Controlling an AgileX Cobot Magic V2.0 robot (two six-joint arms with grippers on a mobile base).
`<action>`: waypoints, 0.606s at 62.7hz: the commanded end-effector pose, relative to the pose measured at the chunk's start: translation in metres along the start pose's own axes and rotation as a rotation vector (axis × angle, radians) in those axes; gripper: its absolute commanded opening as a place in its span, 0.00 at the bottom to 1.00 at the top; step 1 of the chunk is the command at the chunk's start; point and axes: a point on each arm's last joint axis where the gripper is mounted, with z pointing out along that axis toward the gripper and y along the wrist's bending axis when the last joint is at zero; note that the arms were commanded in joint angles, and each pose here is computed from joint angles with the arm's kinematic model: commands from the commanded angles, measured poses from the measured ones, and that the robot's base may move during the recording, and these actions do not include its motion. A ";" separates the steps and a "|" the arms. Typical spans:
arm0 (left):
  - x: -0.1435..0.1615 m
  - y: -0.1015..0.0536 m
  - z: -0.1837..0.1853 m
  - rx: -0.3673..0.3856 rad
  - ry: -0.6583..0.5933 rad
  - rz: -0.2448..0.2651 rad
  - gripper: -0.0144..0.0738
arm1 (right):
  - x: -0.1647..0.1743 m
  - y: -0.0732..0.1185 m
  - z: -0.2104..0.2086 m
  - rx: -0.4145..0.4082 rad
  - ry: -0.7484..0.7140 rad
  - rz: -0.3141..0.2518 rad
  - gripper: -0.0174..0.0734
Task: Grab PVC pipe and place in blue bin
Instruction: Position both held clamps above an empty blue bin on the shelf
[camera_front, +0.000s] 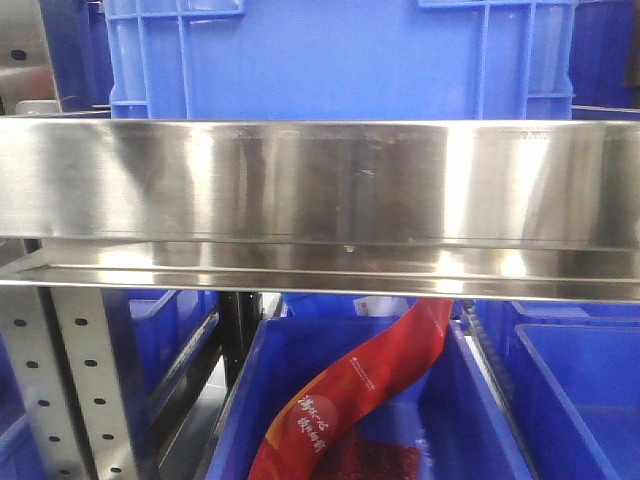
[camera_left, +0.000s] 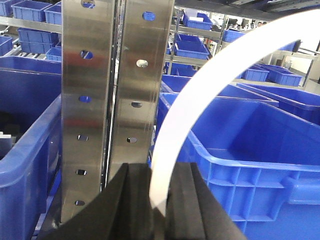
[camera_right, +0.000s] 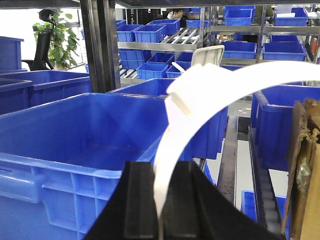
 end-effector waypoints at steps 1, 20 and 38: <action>-0.003 -0.001 -0.001 0.015 -0.035 -0.007 0.04 | -0.005 0.001 -0.002 -0.009 -0.049 -0.004 0.01; -0.004 -0.002 -0.001 0.017 -0.043 -0.007 0.04 | -0.008 0.001 -0.002 -0.015 -0.080 -0.004 0.01; -0.004 -0.002 -0.001 0.016 -0.044 0.003 0.04 | -0.007 0.001 -0.001 -0.015 -0.051 0.022 0.01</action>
